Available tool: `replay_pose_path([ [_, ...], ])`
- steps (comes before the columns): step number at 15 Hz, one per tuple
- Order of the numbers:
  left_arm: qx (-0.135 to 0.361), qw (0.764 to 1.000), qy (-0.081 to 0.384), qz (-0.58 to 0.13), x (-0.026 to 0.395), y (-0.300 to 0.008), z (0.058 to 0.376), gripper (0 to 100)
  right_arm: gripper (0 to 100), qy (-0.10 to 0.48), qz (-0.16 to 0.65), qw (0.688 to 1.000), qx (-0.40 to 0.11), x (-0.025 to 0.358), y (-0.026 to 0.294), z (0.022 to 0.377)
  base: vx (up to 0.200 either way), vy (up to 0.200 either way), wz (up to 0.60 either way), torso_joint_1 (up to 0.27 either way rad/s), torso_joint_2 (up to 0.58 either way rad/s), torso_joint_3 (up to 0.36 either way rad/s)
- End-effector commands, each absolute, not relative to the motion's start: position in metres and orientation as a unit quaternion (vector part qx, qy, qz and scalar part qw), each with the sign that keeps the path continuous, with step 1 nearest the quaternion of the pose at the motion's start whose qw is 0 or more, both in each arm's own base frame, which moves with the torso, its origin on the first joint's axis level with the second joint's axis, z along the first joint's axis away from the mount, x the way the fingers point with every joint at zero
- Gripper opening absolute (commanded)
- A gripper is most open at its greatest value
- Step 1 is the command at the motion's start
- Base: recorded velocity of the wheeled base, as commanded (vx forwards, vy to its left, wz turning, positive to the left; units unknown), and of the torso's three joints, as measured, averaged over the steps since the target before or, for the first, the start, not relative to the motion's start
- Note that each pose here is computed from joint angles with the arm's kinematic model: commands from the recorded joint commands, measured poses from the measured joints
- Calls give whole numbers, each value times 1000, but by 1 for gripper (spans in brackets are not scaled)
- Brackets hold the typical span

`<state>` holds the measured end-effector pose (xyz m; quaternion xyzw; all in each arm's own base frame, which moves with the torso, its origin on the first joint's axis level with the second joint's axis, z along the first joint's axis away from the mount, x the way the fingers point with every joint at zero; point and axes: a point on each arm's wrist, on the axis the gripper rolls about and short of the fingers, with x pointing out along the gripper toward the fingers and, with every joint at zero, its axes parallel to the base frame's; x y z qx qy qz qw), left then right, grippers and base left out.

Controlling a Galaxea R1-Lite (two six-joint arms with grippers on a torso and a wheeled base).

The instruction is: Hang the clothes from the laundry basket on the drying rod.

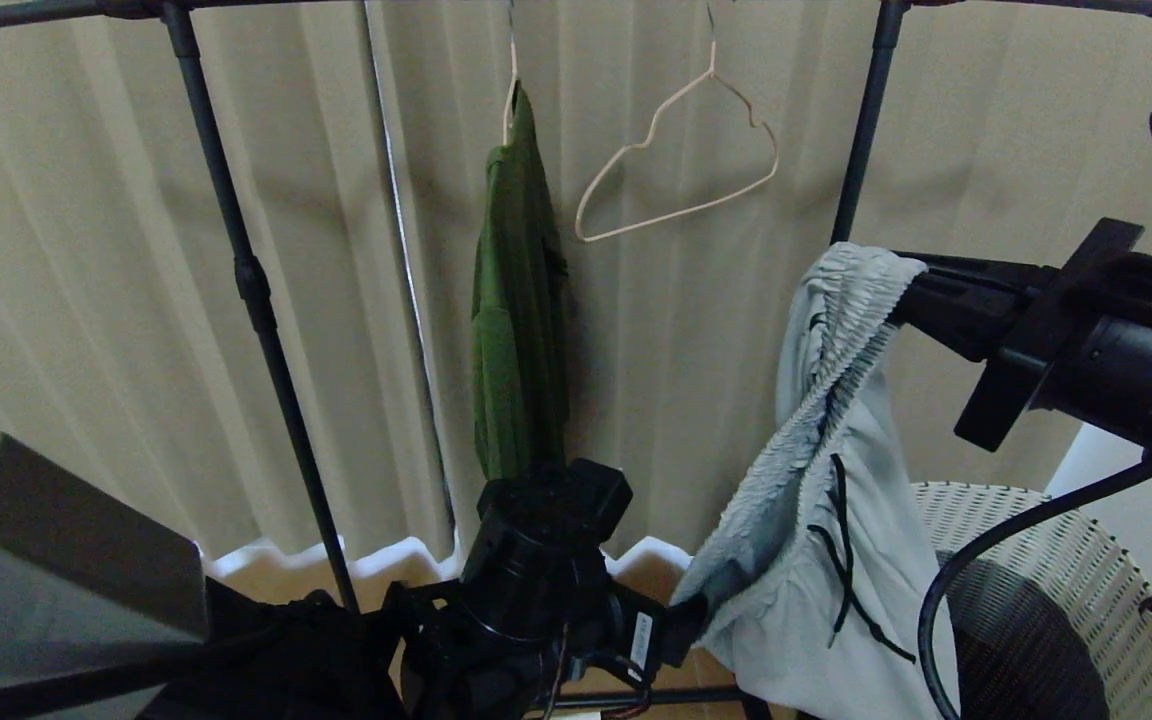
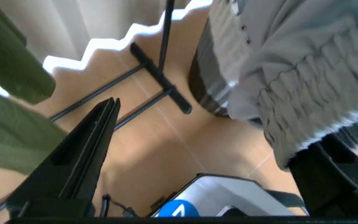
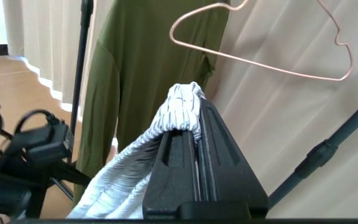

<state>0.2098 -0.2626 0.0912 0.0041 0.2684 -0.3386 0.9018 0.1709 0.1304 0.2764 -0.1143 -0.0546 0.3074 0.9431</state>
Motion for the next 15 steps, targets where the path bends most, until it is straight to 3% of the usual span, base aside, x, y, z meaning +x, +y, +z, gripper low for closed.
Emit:
replay_pose_path([
  [1, 12, 900, 276, -337, 208, -262, 86, 0, 0, -59, 306, 943, -113, 169, 129, 278, 0, 0, 0, 0, 0, 0],
  [5, 36, 909, 251, -331, 193, -255, 84, 0, 0, -60, 305, 944, -113, 169, 128, 278, 0, 0, 0, 0, 0, 0],
  [7, 50, 917, 205, -338, 178, -244, 82, 0, 0, -63, 304, 944, -111, 165, 124, 281, 0, 0, 0, 0, 0, 0],
  [8, 88, 918, 169, -348, 169, -229, 81, 0, 0, -63, 304, 944, -111, 164, 124, 281, 0, 0, 0, 0, 0, 0],
  [10, 116, 920, 140, -346, 164, -213, 88, 0, 0, -61, 304, 944, -112, 165, 124, 280, 0, 0, 0, 0, 0, 0],
  [15, 59, 963, 66, -253, 181, -152, 202, 0, 0, -73, 320, 938, -109, 169, 128, 285, 0, 0, 0, 0, 0, 0],
])
